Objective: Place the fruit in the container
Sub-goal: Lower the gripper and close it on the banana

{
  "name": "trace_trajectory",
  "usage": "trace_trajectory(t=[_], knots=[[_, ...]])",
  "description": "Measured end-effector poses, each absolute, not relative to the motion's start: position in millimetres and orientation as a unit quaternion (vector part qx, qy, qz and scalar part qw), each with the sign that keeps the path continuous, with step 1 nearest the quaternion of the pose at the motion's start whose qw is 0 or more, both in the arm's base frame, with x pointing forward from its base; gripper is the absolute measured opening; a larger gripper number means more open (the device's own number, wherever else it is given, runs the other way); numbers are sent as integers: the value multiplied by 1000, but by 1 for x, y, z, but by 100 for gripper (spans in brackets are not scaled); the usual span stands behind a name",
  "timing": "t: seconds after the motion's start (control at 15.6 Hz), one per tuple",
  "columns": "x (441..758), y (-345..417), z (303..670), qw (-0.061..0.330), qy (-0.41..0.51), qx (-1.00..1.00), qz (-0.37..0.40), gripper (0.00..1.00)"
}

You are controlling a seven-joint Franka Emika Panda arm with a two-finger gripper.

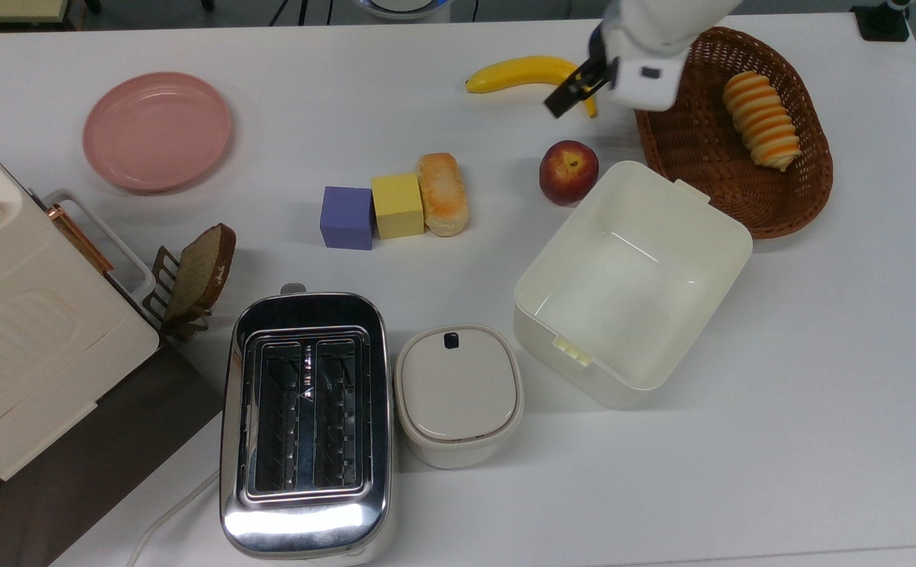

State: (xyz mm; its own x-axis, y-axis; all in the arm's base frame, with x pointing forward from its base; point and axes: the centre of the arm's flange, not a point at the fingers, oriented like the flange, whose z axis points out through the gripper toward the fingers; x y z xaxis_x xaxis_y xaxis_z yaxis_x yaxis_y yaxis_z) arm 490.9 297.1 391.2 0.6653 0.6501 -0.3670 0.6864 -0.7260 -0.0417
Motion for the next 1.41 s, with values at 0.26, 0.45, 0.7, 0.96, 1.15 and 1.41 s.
trace_trajectory(t=[0.26, 0.45, 0.7, 0.96, 1.15, 1.41], knots=[[463, 323, 377, 75, 435, 876, -195, 100], [444, 326, 357, 90, 473, 848, -219, 100], [420, 310, 358, 87, 509, 824, -232, 100], [403, 297, 340, 81, 520, 822, -217, 100], [394, 291, 321, 79, 524, 822, -210, 100], [383, 283, 307, 75, 522, 829, -185, 98]])
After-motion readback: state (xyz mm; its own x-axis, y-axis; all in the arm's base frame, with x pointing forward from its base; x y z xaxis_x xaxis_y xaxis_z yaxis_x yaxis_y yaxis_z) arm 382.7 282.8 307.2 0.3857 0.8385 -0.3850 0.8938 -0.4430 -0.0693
